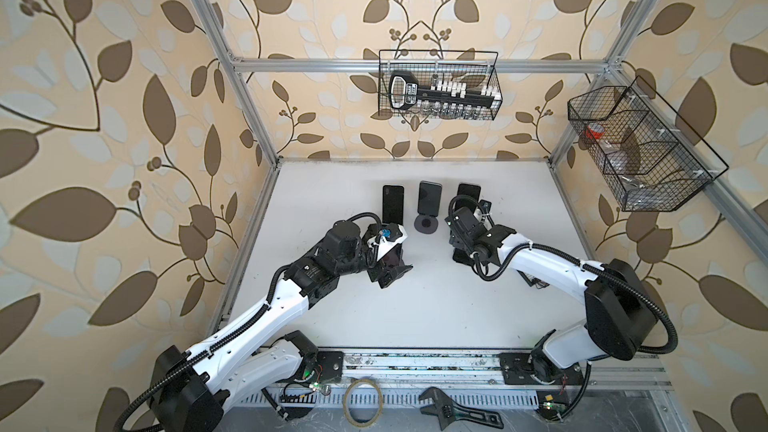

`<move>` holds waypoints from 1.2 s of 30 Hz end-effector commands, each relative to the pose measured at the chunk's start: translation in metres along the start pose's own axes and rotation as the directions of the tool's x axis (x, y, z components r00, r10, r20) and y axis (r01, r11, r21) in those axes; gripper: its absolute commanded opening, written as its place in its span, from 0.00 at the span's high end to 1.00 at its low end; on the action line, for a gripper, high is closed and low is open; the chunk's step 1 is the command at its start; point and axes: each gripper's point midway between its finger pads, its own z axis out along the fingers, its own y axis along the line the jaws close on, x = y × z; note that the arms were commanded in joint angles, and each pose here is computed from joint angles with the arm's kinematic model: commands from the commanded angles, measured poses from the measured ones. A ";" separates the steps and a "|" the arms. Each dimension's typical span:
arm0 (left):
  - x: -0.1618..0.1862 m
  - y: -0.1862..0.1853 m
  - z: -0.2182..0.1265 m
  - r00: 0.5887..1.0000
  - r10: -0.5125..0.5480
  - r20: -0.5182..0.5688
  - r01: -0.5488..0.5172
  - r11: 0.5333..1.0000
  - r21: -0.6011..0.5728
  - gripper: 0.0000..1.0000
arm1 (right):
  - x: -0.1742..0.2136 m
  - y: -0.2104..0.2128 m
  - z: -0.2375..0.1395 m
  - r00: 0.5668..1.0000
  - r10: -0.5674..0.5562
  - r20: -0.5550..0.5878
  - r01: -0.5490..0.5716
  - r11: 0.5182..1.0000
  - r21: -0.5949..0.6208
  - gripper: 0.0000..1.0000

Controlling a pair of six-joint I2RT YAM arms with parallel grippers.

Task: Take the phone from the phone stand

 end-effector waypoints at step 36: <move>-0.013 -0.002 -0.002 0.999 0.045 0.025 -0.045 0.999 -0.002 0.02 | -0.012 -0.001 -0.018 0.999 -0.037 0.036 0.039 0.997 -0.063 0.29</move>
